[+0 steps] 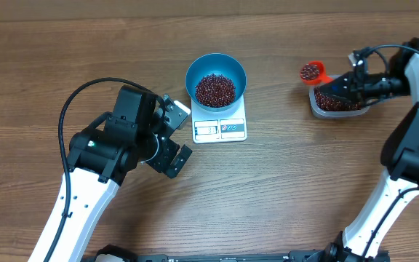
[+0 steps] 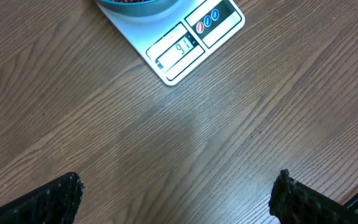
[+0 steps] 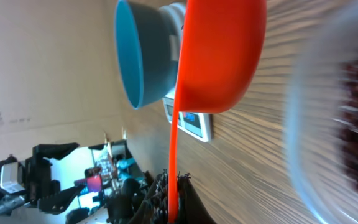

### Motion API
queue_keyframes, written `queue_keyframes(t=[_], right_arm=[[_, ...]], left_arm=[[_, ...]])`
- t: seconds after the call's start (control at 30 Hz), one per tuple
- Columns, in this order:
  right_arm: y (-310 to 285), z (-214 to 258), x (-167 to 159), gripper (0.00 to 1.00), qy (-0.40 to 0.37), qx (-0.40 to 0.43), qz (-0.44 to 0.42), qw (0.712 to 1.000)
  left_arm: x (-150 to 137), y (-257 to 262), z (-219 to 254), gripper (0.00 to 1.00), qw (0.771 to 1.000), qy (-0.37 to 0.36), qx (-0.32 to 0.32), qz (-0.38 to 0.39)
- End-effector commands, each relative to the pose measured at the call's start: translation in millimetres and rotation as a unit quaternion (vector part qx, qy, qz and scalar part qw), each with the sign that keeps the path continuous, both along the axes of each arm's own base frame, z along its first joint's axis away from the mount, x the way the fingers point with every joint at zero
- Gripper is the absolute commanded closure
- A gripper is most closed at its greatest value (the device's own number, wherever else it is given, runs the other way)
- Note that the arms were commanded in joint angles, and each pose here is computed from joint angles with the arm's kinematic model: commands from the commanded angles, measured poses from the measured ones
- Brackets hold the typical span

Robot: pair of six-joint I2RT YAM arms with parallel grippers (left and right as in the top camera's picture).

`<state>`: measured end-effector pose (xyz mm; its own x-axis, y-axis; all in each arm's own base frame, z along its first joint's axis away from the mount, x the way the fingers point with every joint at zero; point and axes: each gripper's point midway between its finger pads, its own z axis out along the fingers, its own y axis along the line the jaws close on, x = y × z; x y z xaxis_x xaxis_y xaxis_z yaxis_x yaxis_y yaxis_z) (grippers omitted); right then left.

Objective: Scoop item into bowl and weigh 150g on scale
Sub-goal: 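Carry the filled red cup over the blue bowl, then tilt the red cup with the right gripper to pour beans into bowl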

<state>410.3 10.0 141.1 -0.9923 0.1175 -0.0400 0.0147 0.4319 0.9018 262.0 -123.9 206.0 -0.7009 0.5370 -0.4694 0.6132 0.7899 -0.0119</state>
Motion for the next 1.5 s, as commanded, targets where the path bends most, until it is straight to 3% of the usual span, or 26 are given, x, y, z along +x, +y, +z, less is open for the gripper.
queue_keyframes(t=[0.0,0.3,0.53,0.73,0.87,1.17,1.33,1.47], right_arm=[[29.3,34.6,3.4,0.96,-0.05,0.022,0.018,0.998],[102.8,74.7,-0.6,0.96,-0.096,0.017,0.098,0.99],[152.0,77.0,-10.0,0.97,-0.126,0.008,0.164,0.978],[183.1,55.2,-17.2,0.96,-0.159,-0.062,0.231,0.958],[191.6,39.0,-10.2,0.96,-0.162,-0.151,0.243,0.944],[200.9,8.2,3.1,0.96,-0.203,-0.332,0.275,0.879],[211.5,14.8,4.7,0.97,-0.233,-0.384,0.288,0.845],[208.8,25.0,15.0,0.96,-0.258,-0.464,0.276,0.801]], left_arm=[[4.0,-0.4,7.6,0.0,1.0,-0.013,0.0,-0.008],[4.0,-0.4,7.6,0.0,1.0,-0.013,0.0,-0.008],[4.0,-0.4,7.6,0.0,1.0,-0.013,0.0,-0.008],[4.0,-0.4,7.6,0.0,1.0,-0.013,0.0,-0.008],[4.0,-0.4,7.6,0.0,1.0,-0.013,0.0,-0.008],[4.0,-0.4,7.6,0.0,1.0,-0.013,0.0,-0.008],[4.0,-0.4,7.6,0.0,1.0,-0.013,0.0,-0.008],[4.0,-0.4,7.6,0.0,1.0,-0.013,0.0,-0.008]])
